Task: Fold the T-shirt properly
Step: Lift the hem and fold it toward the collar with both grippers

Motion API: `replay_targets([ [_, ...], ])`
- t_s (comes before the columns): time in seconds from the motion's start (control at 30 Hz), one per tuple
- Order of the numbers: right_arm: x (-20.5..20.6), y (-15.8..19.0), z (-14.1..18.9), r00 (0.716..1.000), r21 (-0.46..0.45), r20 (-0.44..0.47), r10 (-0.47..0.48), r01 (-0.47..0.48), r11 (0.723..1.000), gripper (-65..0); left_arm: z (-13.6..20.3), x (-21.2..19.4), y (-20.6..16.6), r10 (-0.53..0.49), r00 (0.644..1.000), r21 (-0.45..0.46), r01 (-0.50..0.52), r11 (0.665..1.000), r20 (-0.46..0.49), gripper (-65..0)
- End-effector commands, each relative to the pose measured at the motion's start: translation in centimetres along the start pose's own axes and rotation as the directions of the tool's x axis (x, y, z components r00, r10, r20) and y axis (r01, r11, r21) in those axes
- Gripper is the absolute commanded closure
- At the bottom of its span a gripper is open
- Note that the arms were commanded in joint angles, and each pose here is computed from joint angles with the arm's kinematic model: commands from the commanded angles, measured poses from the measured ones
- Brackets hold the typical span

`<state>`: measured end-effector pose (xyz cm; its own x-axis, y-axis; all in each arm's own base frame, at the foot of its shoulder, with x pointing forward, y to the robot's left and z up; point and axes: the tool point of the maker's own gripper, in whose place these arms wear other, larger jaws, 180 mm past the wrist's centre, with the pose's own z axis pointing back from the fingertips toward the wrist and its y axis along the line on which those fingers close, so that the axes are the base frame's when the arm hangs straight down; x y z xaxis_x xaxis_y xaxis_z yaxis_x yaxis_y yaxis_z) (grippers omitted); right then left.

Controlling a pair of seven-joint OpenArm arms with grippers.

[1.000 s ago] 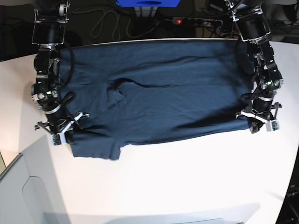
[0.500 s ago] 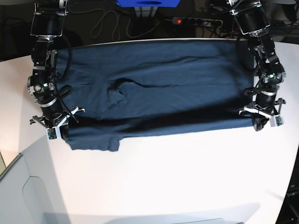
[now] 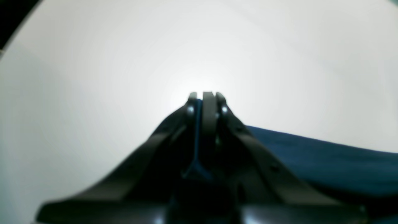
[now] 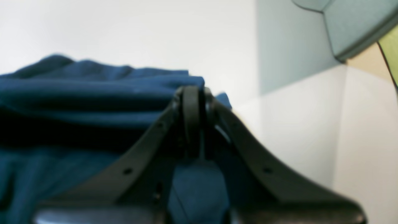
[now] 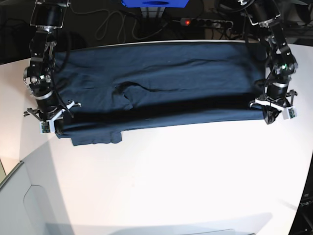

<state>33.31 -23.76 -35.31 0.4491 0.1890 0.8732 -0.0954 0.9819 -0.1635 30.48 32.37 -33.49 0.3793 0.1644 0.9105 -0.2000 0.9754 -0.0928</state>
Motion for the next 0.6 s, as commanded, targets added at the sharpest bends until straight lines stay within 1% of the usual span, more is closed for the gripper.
replay_targets([
  [0.0,1.6,-1.1,0.3,0.999,-0.019,0.051,0.013,-0.012,1.000,-0.1,0.3,2.0,0.7,-0.003,0.998,0.010,0.003,1.000,0.061,0.0],
  [0.2,-0.8,-1.1,1.3,1.000,-0.022,0.003,0.005,-0.005,1.000,-0.1,1.3,0.3,1.1,0.014,1.000,0.009,-0.014,1.000,0.025,0.0],
  [0.27,-1.1,-0.9,1.6,1.000,-0.020,0.013,0.004,-0.004,1.000,-0.1,1.6,-0.2,1.2,0.013,1.000,0.012,-0.013,1.000,0.013,0.0],
  [0.37,-1.5,-0.7,2.1,1.000,-0.014,0.028,0.006,-0.005,1.000,-0.1,2.2,-0.1,0.8,0.019,1.000,-0.001,-0.019,1.000,0.019,0.0],
  [0.57,-1.9,-0.2,2.2,1.000,-0.004,0.024,0.003,-0.002,1.000,-0.1,2.7,-0.3,0.6,0.025,1.000,-0.010,-0.025,1.000,0.019,0.0],
])
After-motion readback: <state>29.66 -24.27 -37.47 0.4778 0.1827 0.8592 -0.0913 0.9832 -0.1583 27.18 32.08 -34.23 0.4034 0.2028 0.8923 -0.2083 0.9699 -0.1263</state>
